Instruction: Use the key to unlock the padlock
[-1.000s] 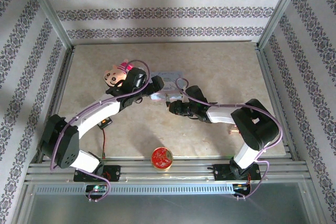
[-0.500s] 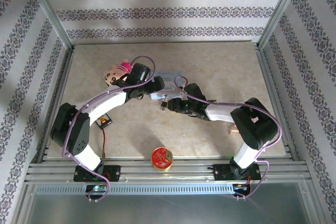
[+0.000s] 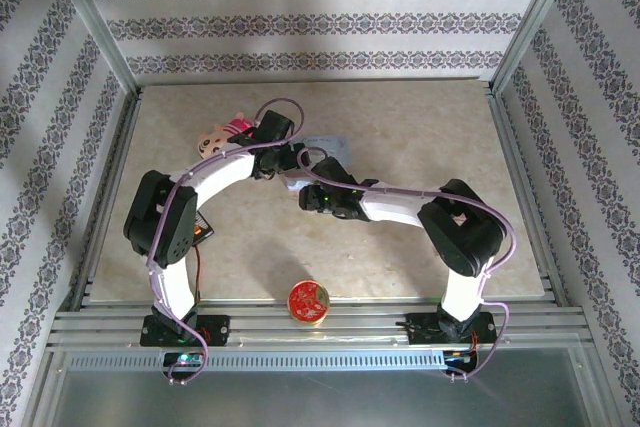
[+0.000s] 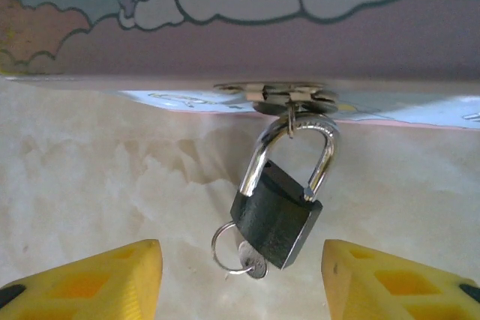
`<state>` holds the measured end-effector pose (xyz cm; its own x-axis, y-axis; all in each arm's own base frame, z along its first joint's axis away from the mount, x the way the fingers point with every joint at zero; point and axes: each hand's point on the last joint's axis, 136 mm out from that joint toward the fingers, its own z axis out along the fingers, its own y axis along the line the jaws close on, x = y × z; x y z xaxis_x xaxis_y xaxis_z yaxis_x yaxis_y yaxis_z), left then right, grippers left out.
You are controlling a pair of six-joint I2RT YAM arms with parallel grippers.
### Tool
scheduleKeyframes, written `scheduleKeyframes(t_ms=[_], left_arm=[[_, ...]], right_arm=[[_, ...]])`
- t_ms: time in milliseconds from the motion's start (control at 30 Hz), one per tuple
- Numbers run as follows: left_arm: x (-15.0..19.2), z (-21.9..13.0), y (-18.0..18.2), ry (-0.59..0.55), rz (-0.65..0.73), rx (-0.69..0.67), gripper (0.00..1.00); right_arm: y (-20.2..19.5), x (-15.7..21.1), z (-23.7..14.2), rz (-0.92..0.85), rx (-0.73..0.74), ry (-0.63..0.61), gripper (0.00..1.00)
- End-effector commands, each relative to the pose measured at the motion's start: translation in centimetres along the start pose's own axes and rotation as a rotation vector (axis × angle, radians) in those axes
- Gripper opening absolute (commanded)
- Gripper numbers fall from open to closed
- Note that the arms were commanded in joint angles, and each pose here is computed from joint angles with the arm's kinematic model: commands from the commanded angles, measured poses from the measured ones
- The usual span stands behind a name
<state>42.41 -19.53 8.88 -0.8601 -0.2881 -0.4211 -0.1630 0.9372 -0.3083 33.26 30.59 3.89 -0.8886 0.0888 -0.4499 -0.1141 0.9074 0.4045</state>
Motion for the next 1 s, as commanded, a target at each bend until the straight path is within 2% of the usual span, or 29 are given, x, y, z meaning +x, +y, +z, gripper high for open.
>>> scheduleKeyframes(t_ms=[0,200,367,600,667,900,967], left_arm=[[0.3,0.7,1.2,0.039,0.000,-0.041,0.96],[0.7,1.4,2.1,0.050,-0.042,-0.035,0.96],[0.8,1.4,2.6,0.047,-0.060,-0.037,0.96],[1.0,1.3,3.1,0.042,-0.070,-0.044,0.96],[1.2,1.4,3.3,0.043,-0.076,-0.048,0.96],[1.7,1.5,3.8,0.049,-0.081,-0.061,0.96],[1.8,1.5,3.8,0.051,-0.085,-0.060,0.96]], right_arm=[[-2.2,0.4,0.8,-0.031,0.150,0.018,0.58],[-3.3,0.7,2.0,-0.034,0.224,0.038,0.52],[-3.5,1.2,1.8,-0.031,0.219,0.044,0.33],[-3.3,1.7,0.5,0.003,0.151,0.031,0.31],[-3.2,1.7,0.2,0.012,0.129,0.025,0.24],[-3.6,1.9,-0.3,0.105,0.040,0.009,0.18],[-3.6,1.8,-0.5,0.123,0.011,0.000,0.11]])
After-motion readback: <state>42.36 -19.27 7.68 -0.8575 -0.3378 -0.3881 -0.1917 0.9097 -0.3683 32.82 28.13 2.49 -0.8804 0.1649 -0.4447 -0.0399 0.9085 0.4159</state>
